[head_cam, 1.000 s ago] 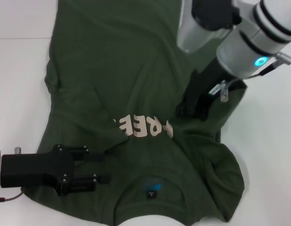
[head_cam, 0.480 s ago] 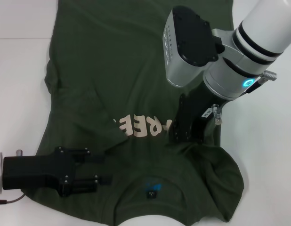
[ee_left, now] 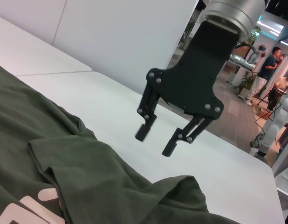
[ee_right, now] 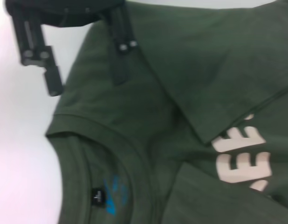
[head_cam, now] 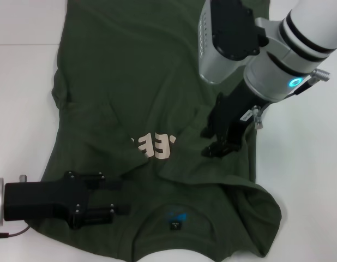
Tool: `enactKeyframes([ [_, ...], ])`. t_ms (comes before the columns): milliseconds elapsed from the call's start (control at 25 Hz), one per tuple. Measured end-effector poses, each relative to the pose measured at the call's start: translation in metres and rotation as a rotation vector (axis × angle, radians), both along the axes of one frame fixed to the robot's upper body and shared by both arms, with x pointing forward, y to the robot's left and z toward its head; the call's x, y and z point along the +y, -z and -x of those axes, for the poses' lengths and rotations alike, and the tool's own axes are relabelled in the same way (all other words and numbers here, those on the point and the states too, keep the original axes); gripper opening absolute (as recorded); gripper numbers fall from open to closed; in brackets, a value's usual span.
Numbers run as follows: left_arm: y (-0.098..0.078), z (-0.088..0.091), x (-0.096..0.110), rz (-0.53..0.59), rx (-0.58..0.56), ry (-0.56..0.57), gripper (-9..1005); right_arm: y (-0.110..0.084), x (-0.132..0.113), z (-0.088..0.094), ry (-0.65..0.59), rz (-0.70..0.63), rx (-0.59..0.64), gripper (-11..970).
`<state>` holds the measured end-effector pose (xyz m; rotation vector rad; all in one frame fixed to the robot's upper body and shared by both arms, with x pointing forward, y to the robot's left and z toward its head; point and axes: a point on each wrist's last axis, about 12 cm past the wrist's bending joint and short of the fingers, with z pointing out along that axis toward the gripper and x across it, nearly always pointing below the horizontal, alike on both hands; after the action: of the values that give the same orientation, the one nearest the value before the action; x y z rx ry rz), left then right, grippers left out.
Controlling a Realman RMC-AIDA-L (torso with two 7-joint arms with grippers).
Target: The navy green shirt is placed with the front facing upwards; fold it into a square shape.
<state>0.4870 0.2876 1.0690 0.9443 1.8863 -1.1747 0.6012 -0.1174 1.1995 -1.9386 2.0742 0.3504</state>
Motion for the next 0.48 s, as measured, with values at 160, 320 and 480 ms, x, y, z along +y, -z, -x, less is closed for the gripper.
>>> enactKeyframes([
  [160,0.000,0.000,0.000,0.002,0.000,-0.001,645,-0.007,-0.006,0.002,0.011,-0.023,-0.025,264],
  [320,0.001,0.001,0.000,0.011,0.003,-0.010,645,-0.012,-0.019,0.009,0.036,-0.070,-0.018,526],
  [480,0.001,0.003,0.006,0.025,-0.001,-0.048,645,-0.009,-0.042,0.021,0.081,-0.169,0.043,721],
])
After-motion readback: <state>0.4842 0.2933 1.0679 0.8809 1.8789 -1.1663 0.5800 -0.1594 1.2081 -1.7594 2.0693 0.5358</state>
